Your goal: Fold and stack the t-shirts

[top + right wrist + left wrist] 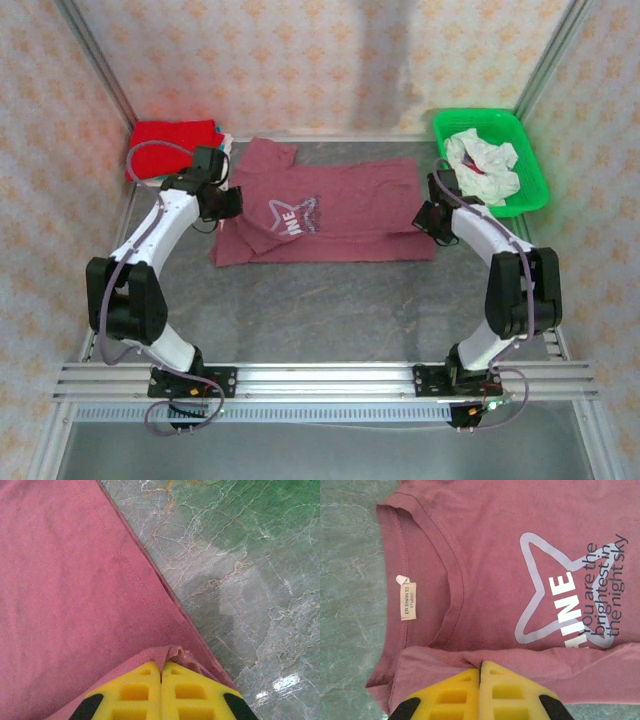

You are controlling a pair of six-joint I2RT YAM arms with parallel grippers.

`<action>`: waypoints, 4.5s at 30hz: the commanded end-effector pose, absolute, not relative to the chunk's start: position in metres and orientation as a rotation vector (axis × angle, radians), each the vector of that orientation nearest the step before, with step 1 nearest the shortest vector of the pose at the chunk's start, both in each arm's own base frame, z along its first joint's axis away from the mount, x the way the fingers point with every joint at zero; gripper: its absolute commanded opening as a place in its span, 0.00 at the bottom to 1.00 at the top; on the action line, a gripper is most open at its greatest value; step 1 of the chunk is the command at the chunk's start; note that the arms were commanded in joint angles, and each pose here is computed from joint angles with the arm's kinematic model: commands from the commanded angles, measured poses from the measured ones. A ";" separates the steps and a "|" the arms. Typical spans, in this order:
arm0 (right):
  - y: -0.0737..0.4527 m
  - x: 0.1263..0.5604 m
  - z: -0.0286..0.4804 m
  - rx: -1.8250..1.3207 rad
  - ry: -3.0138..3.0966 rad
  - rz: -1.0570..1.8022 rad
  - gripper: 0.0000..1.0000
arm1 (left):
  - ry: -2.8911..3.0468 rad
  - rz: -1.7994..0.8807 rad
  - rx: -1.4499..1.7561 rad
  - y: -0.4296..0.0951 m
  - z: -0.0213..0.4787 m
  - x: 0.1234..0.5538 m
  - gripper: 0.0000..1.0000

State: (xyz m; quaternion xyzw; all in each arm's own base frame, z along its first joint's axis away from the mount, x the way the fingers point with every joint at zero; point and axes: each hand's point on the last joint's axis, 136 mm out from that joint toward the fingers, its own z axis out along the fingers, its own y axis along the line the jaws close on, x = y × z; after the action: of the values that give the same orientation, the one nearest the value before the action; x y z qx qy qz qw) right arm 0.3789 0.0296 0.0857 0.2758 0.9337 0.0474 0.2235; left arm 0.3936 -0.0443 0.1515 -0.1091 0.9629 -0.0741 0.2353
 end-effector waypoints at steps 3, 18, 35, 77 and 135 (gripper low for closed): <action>0.024 0.393 0.089 0.784 2.548 0.107 0.00 | 2.619 -0.148 -0.274 -0.037 0.154 0.412 0.00; 0.013 0.422 0.086 0.845 2.537 0.054 0.24 | 2.621 -0.071 -0.272 -0.031 0.146 0.455 0.00; 0.086 0.376 0.149 0.259 2.440 0.316 0.43 | 2.563 -0.285 -0.308 -0.070 0.153 0.399 0.55; 0.157 0.340 0.118 -0.092 2.154 0.502 0.53 | 2.710 -0.129 -0.336 -0.087 0.057 0.423 0.13; 0.073 0.347 0.035 0.625 2.653 0.192 0.24 | 2.617 -0.372 -0.801 0.013 0.020 0.369 0.44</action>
State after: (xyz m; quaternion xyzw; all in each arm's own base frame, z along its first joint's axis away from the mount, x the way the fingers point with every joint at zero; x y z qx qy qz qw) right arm 0.3529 0.0750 0.0452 0.2132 0.9422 0.0817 0.2451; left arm 0.3645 0.0089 0.0228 -0.2610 0.9416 -0.1078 0.1836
